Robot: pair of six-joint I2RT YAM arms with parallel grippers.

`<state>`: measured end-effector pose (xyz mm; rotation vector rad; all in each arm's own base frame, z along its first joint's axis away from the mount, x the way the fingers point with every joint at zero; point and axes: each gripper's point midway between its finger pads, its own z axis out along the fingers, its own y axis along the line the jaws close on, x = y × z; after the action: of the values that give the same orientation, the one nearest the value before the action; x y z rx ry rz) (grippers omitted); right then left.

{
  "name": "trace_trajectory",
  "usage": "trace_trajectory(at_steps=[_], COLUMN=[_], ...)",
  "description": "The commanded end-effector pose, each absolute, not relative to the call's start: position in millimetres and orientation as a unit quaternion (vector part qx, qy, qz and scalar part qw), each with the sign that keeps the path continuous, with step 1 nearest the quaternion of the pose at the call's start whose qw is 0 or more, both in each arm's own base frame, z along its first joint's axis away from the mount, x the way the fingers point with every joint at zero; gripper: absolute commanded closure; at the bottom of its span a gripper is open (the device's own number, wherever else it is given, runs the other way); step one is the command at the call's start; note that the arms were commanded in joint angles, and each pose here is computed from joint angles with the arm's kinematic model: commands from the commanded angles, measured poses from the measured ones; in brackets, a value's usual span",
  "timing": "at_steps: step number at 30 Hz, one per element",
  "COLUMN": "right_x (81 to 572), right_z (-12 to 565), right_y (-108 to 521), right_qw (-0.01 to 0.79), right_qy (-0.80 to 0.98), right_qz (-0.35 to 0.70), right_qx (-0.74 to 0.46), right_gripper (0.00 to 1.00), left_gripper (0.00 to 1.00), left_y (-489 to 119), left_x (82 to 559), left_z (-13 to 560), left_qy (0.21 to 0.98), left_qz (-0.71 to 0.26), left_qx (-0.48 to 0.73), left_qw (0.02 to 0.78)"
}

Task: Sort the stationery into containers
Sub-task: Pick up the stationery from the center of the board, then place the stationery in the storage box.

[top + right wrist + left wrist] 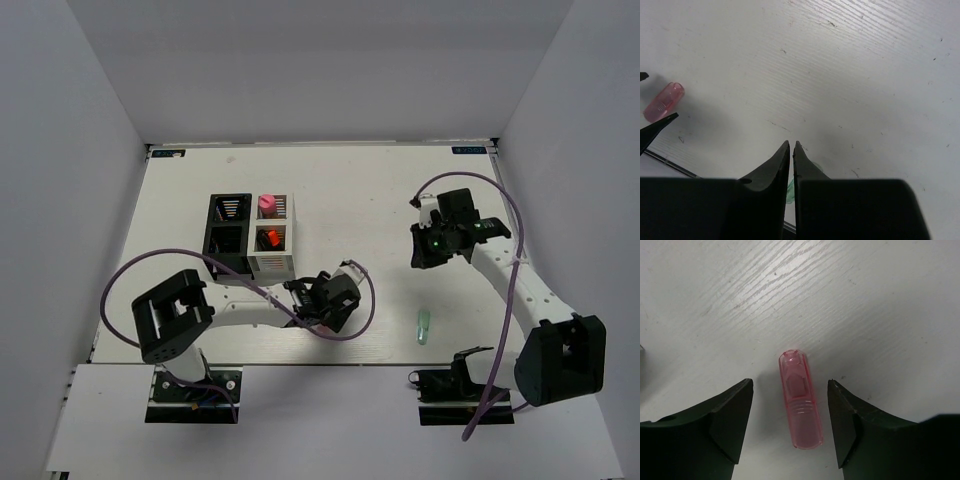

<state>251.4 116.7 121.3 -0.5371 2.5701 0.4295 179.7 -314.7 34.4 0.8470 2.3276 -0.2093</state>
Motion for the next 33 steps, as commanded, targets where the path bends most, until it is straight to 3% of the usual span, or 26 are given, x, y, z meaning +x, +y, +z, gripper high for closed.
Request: trace_trajectory(at_steps=[1, 8, 10, 12, 18, 19, 20, 21, 23, 25, 28, 30, 31, 33], right_x=[252.7, 253.7, 254.4, 255.5, 254.0, 253.4, 252.0, 249.7, 243.3, 237.2, 235.8, 234.0, 233.9, 229.4], right_z=[133.4, 142.5, 142.8, 144.1, 146.4, 146.0, 146.4, 147.1, 149.9, 152.5, 152.8, 152.4, 153.7, 153.3], right_y=[119.9, 113.8, 111.5, 108.7, 106.9, 106.9, 107.8, 112.5, 119.9, 126.9, 129.2, 130.3, 131.4, 134.5], right_qw=[0.252, 0.267, 0.268, 0.271, 0.274, 0.274, 0.272, 0.269, 0.262, 0.259, 0.259, 0.258, 0.260, 0.256], right_qy=[0.931, 0.927, 0.927, 0.927, 0.924, 0.922, 0.921, 0.916, 0.905, 0.893, 0.890, 0.887, 0.884, 0.876], right_qz=[0.185, 0.205, 0.207, 0.209, 0.224, 0.228, 0.233, 0.249, 0.278, 0.304, 0.312, 0.316, 0.321, 0.333], right_qx=[-0.186, -0.166, -0.160, -0.153, -0.147, -0.152, -0.155, -0.164, -0.189, -0.206, -0.212, -0.218, -0.220, -0.236], right_gripper=[0.91, 0.91, 0.91, 0.91, 0.89, 0.83, 0.69, 0.38, 0.25, 0.39, 0.70, 0.81, 1.00, 1.00], left_gripper=[0.29, 0.42, 0.51, 0.67, 0.89, 0.91, 0.93, 1.00, 1.00, 1.00, 1.00, 1.00, 1.00, 1.00], left_y=[-321.1, -308.7, -305.9, -307.4, -300.0, -301.7, -304.7, -307.2, -310.7, -309.3, -295.4, -279.2, -257.6, -224.8], left_x=[180.6, 172.9, 170.1, 167.2, 155.1, 156.6, 159.4, 166.9, 178.2, 190.4, 205.6, 212.2, 223.2, 238.4], left_z=[33.5, 14.8, 11.7, 10.9, 12.5, 16.7, 29.7, 48.7, 82.9, 130.1, 188.5, 206.5, 227.5, 235.9], left_qy=[0.896, 0.918, 0.922, 0.923, 0.930, 0.928, 0.923, 0.913, 0.893, 0.871, 0.840, 0.813, 0.796, 0.769], left_qz=[-0.083, -0.049, -0.047, -0.051, -0.053, -0.058, -0.071, -0.078, -0.093, -0.115, -0.136, -0.133, -0.105, -0.077], left_qx=[0.305, 0.285, 0.279, 0.281, 0.281, 0.283, 0.286, 0.289, 0.298, 0.281, 0.253, 0.245, 0.213, 0.163], left_qw=[0.313, 0.273, 0.266, 0.259, 0.229, 0.234, 0.249, 0.276, 0.326, 0.387, 0.461, 0.511, 0.557, 0.613])
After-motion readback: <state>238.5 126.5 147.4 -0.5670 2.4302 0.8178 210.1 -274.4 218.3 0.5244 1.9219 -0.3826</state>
